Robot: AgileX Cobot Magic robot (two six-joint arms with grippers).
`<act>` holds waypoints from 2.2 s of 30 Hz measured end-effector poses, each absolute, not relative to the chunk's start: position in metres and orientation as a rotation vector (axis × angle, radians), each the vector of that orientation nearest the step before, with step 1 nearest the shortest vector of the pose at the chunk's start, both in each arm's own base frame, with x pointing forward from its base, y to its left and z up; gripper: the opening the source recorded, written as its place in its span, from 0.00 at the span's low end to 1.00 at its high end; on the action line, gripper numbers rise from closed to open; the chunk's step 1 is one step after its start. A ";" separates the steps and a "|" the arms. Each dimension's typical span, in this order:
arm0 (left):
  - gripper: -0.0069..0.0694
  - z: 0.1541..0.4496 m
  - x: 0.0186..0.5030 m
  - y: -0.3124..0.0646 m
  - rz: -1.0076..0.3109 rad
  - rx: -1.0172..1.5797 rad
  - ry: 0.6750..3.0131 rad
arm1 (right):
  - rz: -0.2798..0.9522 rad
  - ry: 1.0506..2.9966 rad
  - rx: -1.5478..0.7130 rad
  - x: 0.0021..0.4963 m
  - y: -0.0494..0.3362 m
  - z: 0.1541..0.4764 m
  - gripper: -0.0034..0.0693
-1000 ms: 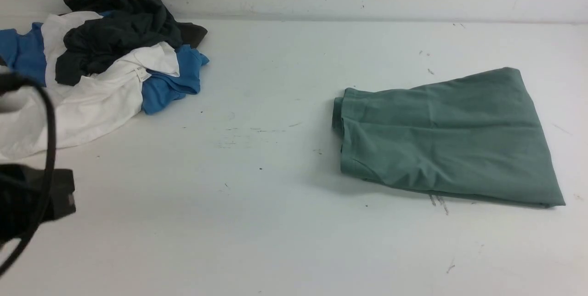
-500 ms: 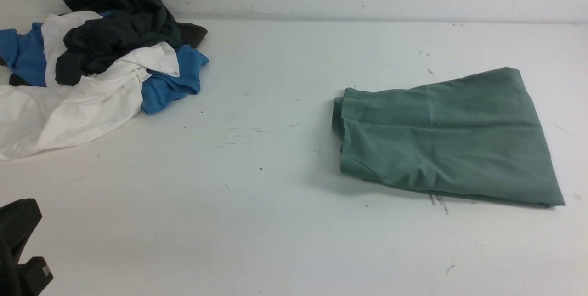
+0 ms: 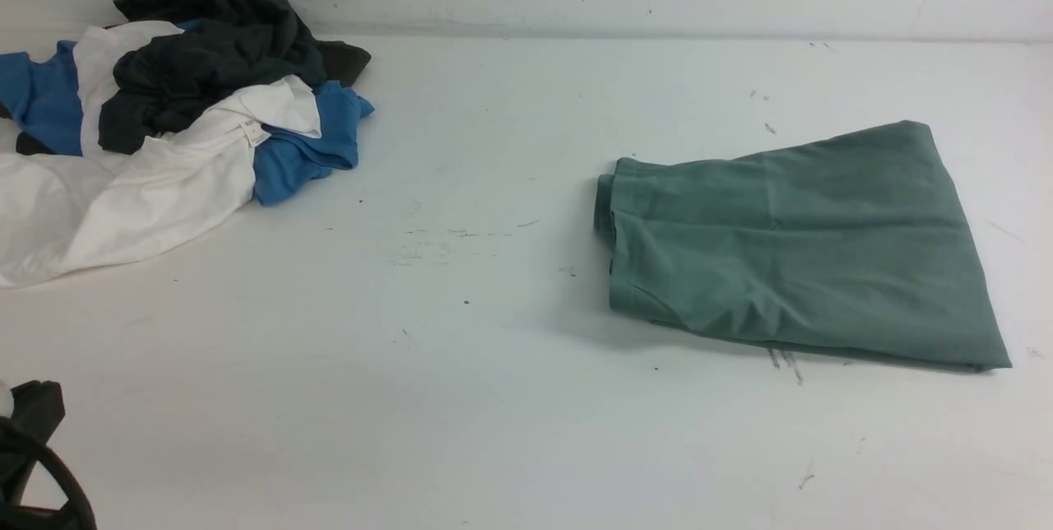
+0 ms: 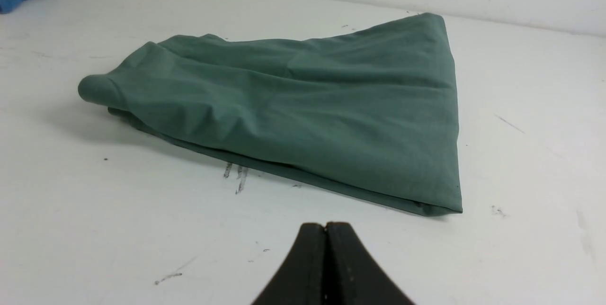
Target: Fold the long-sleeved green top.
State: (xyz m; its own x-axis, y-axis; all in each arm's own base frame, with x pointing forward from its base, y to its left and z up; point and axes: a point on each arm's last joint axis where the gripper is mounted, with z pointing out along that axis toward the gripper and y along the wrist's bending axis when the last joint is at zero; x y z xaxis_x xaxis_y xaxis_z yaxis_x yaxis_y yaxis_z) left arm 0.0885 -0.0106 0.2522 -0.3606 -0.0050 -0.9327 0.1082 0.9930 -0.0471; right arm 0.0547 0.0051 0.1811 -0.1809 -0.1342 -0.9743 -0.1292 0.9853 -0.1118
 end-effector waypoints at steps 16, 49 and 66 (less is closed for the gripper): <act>0.09 0.174 0.053 0.003 -0.021 -0.117 1.851 | -0.005 1.757 -0.196 0.055 0.005 0.181 0.03; 0.09 0.173 0.053 0.001 -0.047 -0.074 1.858 | -0.005 1.758 -0.196 0.055 0.005 0.181 0.03; 0.09 0.173 0.053 0.001 -0.047 -0.074 1.858 | -0.004 1.758 -0.195 0.055 0.005 0.181 0.03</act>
